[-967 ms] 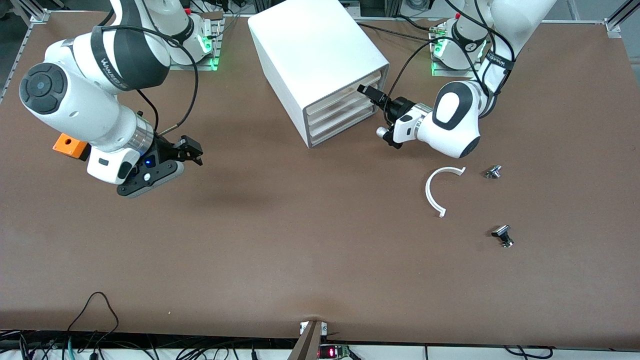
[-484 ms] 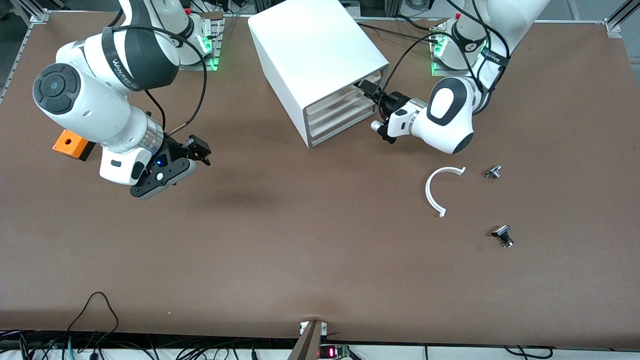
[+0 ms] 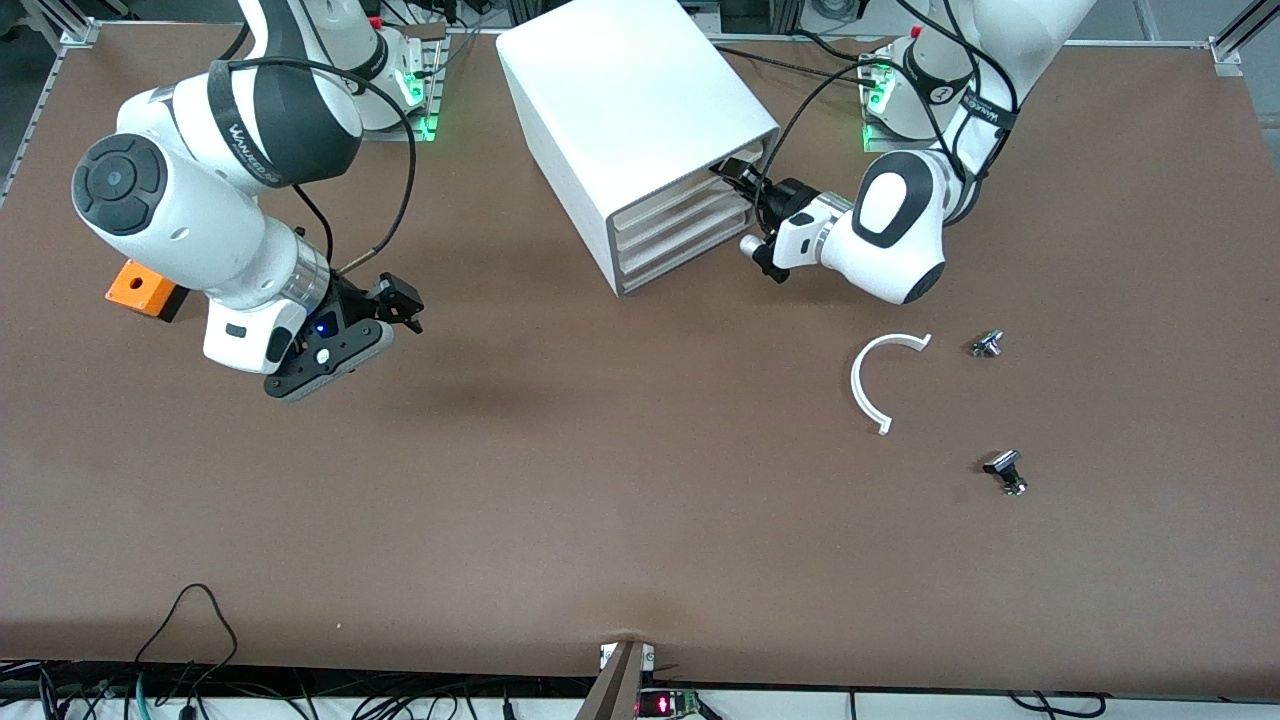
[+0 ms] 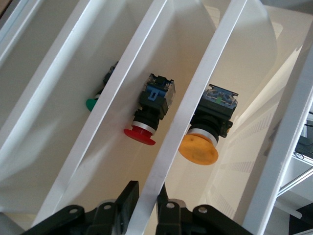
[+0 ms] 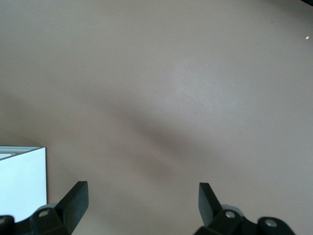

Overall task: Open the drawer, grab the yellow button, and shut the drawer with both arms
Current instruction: 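Pull the drawer open with the left gripper while the right gripper reaches in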

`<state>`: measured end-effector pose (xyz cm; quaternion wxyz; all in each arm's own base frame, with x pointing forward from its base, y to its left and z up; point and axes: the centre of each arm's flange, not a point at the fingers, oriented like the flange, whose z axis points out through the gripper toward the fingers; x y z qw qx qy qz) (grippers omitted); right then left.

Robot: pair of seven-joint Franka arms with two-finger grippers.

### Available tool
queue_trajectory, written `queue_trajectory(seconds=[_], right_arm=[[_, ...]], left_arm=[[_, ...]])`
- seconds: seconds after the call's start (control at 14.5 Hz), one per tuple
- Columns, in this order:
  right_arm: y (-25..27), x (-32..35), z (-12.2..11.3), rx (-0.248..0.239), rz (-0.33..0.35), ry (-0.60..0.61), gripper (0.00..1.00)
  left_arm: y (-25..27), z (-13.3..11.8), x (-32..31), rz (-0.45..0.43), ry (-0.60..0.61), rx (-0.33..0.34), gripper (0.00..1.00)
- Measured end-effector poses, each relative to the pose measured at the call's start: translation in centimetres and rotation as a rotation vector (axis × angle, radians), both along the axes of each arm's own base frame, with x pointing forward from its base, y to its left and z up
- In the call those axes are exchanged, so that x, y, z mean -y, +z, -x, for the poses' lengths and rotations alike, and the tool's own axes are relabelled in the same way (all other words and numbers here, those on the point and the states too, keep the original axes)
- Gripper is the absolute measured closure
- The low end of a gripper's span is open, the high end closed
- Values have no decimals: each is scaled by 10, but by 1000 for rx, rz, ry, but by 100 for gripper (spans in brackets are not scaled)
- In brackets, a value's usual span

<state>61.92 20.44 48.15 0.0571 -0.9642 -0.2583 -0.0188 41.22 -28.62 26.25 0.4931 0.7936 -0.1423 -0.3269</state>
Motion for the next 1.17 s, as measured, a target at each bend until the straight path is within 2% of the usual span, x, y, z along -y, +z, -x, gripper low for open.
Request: queue_trajectory(seconds=[0.14, 0.21, 0.35, 0.48, 0.76, 0.9, 1.04, 1.17], right_arm=[[0, 0, 0, 0, 0, 0, 0], [0, 0, 0, 0, 0, 0, 0], [2, -2, -1, 12, -5, 2, 0], [7, -14, 0, 28, -19, 21, 0], [16, -60, 12, 44, -47, 96, 0], [16, -84, 19, 62, -63, 132, 0], [12, -110, 28, 77, -73, 181, 0], [7, -149, 43, 95, -84, 243, 0]], left_arm=[[1, -14, -16, -9, 32, 15, 80], [6, -28, -30, -14, 54, 41, 84], [17, -58, -64, -37, 100, 101, 84], [21, -78, -89, -55, 146, 130, 84], [23, -92, -109, -69, 189, 147, 84], [24, -98, -115, -97, 207, 160, 70], [31, -109, -127, -109, 236, 189, 50], [43, -124, -136, -124, 274, 246, 30]])
